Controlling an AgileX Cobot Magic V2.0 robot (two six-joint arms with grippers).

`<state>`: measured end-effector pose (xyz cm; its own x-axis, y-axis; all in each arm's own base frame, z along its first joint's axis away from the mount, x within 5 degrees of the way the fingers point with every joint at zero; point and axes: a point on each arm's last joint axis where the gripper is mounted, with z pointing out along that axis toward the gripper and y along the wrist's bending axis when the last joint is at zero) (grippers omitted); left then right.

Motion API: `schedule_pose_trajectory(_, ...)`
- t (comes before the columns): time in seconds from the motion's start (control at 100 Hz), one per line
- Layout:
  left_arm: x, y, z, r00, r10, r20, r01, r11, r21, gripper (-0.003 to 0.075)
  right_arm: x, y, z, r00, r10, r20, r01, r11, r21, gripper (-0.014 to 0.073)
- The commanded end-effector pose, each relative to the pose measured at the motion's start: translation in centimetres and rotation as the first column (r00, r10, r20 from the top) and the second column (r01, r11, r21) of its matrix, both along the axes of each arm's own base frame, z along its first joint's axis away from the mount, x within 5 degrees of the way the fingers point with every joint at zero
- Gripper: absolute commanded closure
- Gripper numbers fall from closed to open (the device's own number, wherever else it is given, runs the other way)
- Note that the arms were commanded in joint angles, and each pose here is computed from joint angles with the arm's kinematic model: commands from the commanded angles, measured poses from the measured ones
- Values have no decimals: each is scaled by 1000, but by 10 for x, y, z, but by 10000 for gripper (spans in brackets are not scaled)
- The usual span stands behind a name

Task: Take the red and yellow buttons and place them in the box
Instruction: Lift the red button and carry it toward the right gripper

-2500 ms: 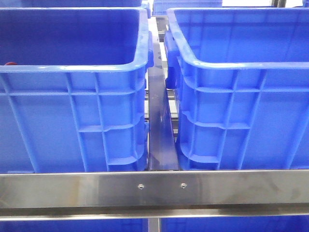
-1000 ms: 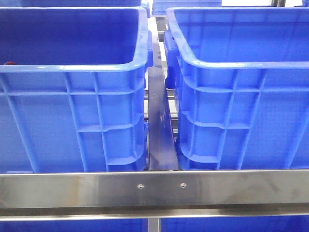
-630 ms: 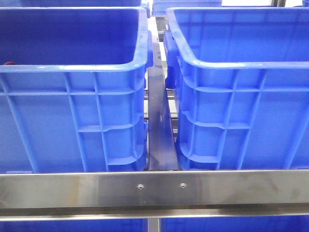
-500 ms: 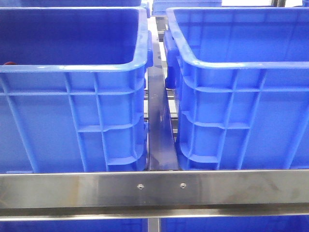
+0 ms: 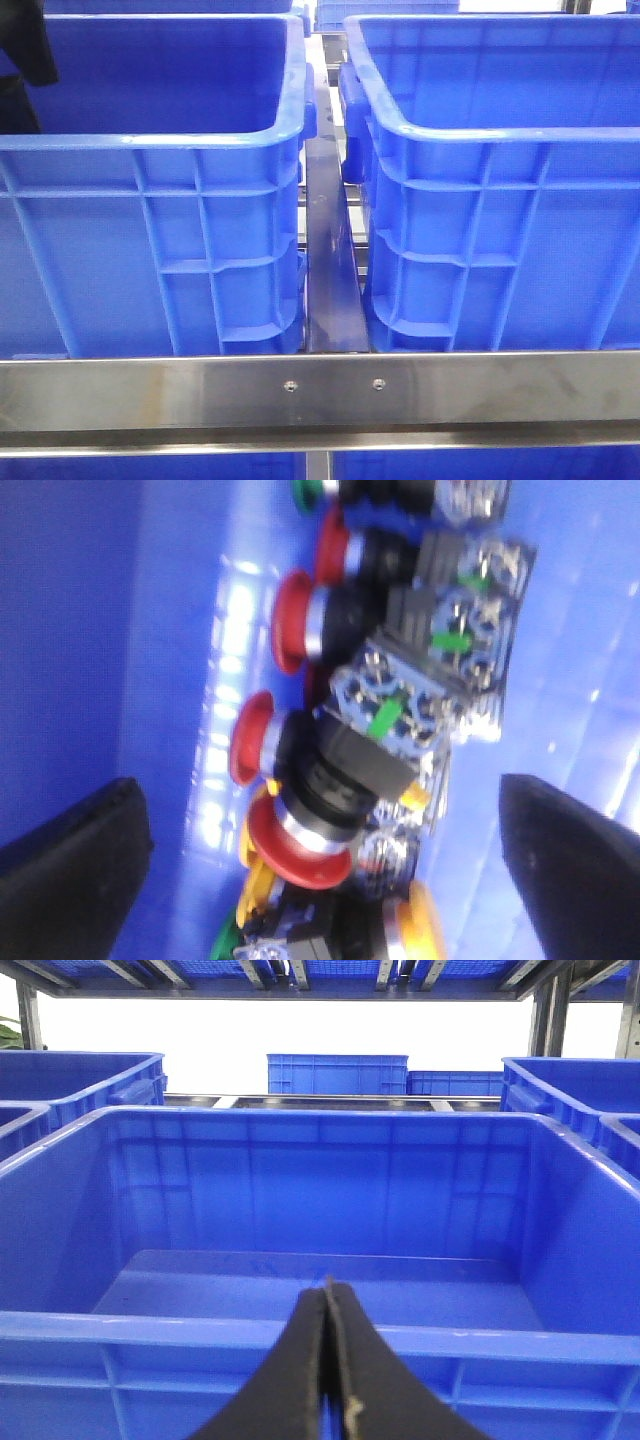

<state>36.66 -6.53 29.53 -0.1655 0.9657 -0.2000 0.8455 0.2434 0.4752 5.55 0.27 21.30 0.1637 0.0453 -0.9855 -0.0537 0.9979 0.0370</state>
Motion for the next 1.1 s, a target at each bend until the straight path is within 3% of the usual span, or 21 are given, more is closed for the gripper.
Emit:
schedule_pose_trajectory(0.0, 0, -1, 23, 996, -7, 94, 7, 1000, -3, 80, -4, 0, 9, 994, 3, 107, -3, 1000, -6, 662)
schedule_pose_trajectory(0.71, 5, 7, 22, 993, 1, 119, 0, 1000, -7, 79, -4, 0, 9, 994, 3, 107, -3, 1000, -6, 662)
schedule_pose_trajectory(1.09, 11, 10, 6, 997, 14, 73, -13, 1000, -9, 79, -4, 0, 9, 994, 3, 107, -3, 1000, -6, 662)
